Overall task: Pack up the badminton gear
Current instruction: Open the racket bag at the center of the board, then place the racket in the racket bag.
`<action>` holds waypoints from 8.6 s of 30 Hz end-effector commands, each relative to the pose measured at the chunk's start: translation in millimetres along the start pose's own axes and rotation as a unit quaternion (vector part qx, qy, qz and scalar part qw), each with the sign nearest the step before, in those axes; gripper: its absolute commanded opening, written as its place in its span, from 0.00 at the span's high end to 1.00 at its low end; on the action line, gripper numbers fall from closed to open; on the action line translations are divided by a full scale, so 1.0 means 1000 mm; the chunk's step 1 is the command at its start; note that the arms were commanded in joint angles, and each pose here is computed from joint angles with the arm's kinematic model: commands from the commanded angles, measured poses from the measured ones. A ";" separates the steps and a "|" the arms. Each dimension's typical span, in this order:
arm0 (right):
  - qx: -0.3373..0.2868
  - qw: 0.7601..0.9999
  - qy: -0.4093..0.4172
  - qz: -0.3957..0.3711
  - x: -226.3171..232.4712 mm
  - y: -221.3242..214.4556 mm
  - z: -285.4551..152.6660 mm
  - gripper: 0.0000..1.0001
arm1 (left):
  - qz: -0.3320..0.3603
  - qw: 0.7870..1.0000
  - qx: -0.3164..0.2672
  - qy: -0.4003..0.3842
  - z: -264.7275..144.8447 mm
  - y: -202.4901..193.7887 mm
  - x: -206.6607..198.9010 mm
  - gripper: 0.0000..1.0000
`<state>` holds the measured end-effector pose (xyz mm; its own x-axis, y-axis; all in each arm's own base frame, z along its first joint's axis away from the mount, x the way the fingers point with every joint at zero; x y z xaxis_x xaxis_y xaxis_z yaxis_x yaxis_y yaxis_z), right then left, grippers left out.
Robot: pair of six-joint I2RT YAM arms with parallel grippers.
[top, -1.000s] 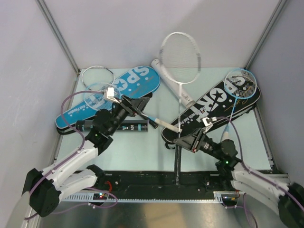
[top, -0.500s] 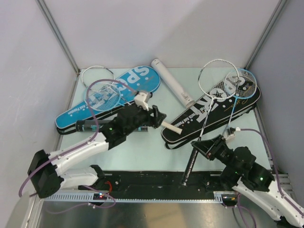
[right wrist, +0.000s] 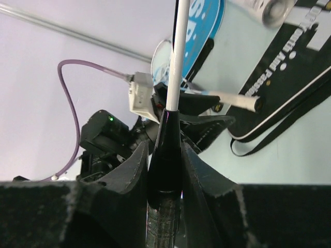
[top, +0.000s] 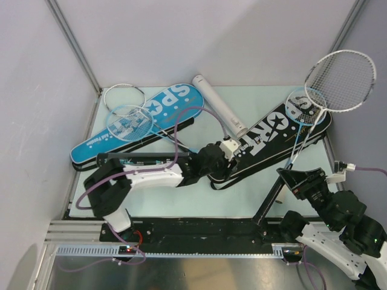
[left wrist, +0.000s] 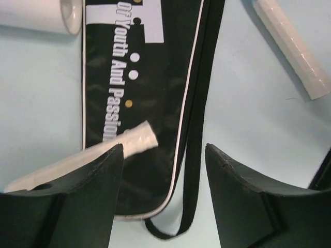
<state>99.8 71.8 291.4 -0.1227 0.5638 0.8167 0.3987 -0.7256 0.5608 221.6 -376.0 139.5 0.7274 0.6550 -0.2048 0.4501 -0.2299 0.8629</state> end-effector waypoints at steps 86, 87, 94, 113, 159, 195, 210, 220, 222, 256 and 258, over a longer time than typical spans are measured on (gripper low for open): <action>0.159 0.983 0.044 -0.076 -0.001 -0.057 -0.004 1.00 | -0.038 0.918 -0.181 0.349 -0.182 0.259 0.051 1.00; 0.178 0.981 0.037 -0.070 -0.005 -0.062 -0.008 1.00 | -0.036 0.917 -0.176 0.357 -0.181 0.255 0.054 1.00; 0.223 0.974 0.008 0.024 -0.033 -0.077 -0.040 1.00 | -0.051 0.913 -0.134 0.382 -0.173 0.208 0.073 1.00; 0.341 0.916 0.210 0.019 0.044 -0.074 -0.099 1.00 | -0.166 0.903 -0.093 0.386 -0.154 0.156 0.139 1.00; 0.325 0.934 0.103 0.109 0.031 -0.087 -0.055 1.00 | -0.225 0.914 -0.121 0.315 -0.151 0.177 0.156 1.00; 0.094 0.987 0.013 0.129 0.012 -0.044 0.023 1.00 | -0.299 0.912 -0.230 0.160 -0.224 0.211 0.095 1.00; 0.016 0.986 0.049 0.161 0.024 -0.015 0.021 1.00 | -0.356 0.901 -0.237 0.069 -0.240 0.202 0.066 1.00; -0.012 0.991 0.052 0.119 0.041 -0.018 0.073 1.00 | -0.382 0.909 -0.169 -0.016 -0.180 0.131 0.039 1.00; -0.007 0.992 0.045 0.117 0.037 -0.027 0.089 1.00 | -0.387 0.905 -0.166 -0.052 -0.169 0.123 0.030 1.00; -0.056 0.994 -0.056 0.080 -0.016 -0.109 0.264 1.00 | -0.473 0.863 -0.089 -0.156 -0.137 0.048 -0.009 1.00; -0.069 0.992 -0.057 0.094 -0.016 -0.110 0.268 1.00 | -0.473 0.863 -0.093 -0.154 -0.137 0.048 -0.009 1.00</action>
<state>270.3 258.4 157.2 0.0251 0.5125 0.8583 0.4829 -0.7580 0.4385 189.9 -281.1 209.1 0.1337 0.4107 -0.9019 0.8096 0.4796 0.3384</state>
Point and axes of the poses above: each gripper's point midway between its finger pads, its own z axis out along the fingers, its own x axis along the line the jaws close on, y = z × x, the point moved 3 cm from there along -z, back along the fingers, and after that the axes turned 8 degrees about -z, right-handed, at the moved point
